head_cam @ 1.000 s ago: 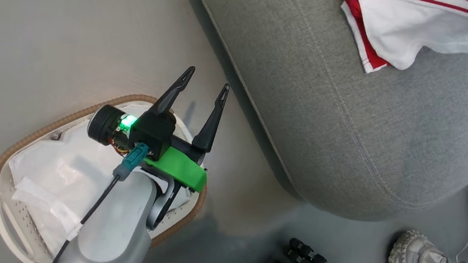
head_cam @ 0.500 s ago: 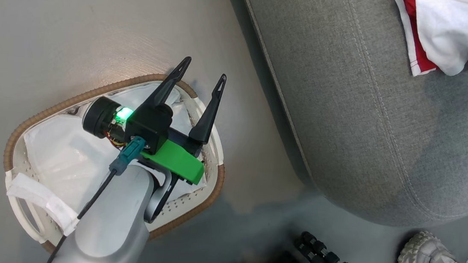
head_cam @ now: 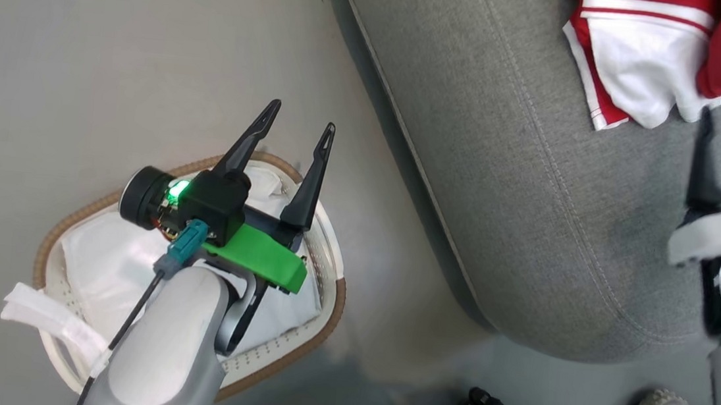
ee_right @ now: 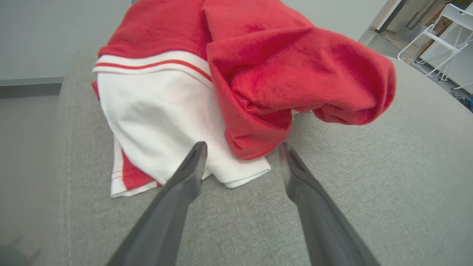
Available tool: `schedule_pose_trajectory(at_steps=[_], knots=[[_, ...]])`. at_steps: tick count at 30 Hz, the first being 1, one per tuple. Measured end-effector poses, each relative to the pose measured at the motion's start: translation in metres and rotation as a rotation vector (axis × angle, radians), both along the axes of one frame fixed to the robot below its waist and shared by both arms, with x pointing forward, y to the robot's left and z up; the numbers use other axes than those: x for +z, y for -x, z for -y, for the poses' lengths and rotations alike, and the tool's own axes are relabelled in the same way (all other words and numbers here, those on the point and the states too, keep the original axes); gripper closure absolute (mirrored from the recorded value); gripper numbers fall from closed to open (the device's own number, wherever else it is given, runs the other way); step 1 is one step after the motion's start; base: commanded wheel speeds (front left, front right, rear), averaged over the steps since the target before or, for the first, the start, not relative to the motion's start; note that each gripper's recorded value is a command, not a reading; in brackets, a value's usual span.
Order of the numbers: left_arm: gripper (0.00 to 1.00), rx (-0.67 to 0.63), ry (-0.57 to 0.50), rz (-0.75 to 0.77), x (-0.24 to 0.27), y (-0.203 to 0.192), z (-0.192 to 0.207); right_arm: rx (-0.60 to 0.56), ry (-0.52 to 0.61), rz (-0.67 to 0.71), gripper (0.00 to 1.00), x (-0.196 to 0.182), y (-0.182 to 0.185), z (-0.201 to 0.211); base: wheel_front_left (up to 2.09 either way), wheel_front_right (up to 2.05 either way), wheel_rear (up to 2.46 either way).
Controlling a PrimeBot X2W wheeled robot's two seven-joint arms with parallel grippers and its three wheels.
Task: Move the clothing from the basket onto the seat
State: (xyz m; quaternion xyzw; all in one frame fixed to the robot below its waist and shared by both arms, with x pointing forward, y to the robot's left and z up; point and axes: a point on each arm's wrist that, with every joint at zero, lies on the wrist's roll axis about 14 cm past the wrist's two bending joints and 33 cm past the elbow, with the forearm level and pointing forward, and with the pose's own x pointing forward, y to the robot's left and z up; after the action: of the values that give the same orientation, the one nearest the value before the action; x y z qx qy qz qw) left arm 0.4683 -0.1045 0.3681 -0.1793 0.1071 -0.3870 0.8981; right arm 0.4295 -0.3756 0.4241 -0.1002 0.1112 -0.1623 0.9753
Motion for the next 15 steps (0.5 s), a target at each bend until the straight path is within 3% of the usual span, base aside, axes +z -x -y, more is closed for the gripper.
schedule_pose_trajectory(at_steps=[5,15], knots=[[0.0,0.068,-0.013,0.025,0.017,-0.004,-0.022,0.054,-0.071,0.027,0.0,0.001,0.011,-0.033,0.0,0.0,0.0],[0.0,0.279,-0.041,0.032,0.041,-0.012,-0.089,0.193,-0.172,0.195,0.0,0.041,-0.012,-0.095,0.0,0.0,0.0]])
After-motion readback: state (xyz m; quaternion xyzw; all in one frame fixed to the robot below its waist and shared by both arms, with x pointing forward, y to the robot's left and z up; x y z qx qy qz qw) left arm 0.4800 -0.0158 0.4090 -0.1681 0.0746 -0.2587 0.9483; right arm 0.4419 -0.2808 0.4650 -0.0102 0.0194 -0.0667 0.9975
